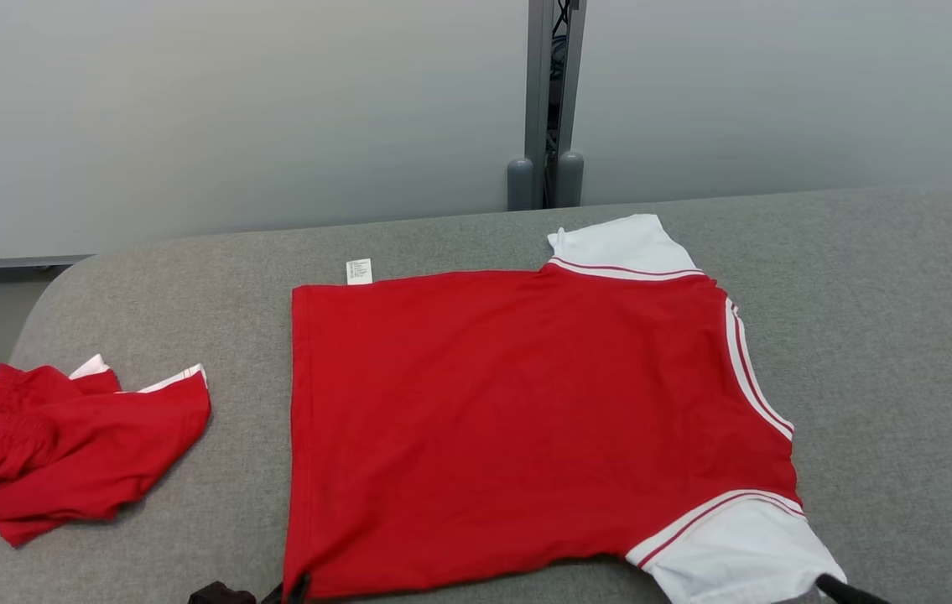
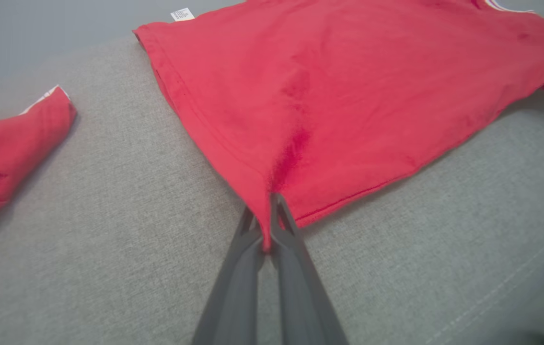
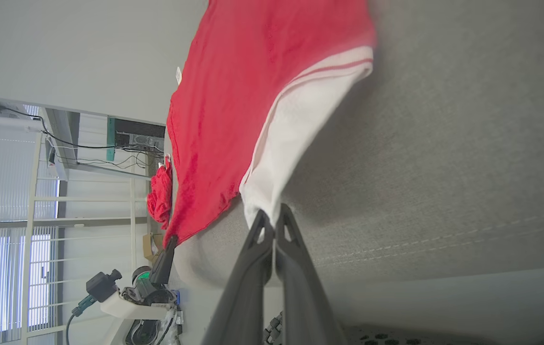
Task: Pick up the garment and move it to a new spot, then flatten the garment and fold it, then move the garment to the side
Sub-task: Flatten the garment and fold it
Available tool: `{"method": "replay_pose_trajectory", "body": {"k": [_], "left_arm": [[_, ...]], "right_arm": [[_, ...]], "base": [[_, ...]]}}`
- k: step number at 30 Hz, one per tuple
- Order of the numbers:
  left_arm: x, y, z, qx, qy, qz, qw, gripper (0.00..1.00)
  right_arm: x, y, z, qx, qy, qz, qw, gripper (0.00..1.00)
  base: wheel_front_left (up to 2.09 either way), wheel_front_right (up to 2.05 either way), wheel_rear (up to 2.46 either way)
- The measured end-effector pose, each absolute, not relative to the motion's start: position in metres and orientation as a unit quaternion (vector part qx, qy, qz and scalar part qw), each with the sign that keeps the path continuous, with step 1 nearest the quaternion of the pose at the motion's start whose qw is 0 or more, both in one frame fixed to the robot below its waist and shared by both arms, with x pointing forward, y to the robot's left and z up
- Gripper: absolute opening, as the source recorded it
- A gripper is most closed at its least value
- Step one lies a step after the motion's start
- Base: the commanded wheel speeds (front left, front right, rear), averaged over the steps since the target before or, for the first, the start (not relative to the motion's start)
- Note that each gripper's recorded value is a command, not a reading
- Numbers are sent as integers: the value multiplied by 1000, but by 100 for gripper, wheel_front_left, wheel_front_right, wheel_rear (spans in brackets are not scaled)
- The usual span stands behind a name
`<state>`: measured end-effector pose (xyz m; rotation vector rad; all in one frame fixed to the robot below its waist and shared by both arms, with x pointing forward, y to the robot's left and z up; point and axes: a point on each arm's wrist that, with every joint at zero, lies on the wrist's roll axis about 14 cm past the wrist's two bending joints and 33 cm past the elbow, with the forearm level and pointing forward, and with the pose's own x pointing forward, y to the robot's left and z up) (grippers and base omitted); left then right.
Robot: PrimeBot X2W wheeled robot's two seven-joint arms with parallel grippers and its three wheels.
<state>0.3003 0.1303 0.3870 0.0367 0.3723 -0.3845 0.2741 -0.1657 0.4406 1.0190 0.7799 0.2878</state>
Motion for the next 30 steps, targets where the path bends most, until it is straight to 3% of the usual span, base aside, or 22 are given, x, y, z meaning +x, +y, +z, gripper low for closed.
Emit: {"method": "replay_pose_trajectory", "body": {"k": [13, 15, 30], "left_arm": [[334, 132, 400, 31, 189, -192, 963, 0], [367, 131, 402, 36, 201, -171, 964, 0], [401, 136, 393, 46, 225, -155, 961, 0]], "right_arm": [[332, -174, 463, 452, 289, 136, 833, 0], [385, -159, 467, 467, 263, 139, 833, 0], [438, -144, 458, 458, 250, 132, 843, 0]], "base": [[0, 0, 0], [0, 0, 0], [0, 0, 0]]}}
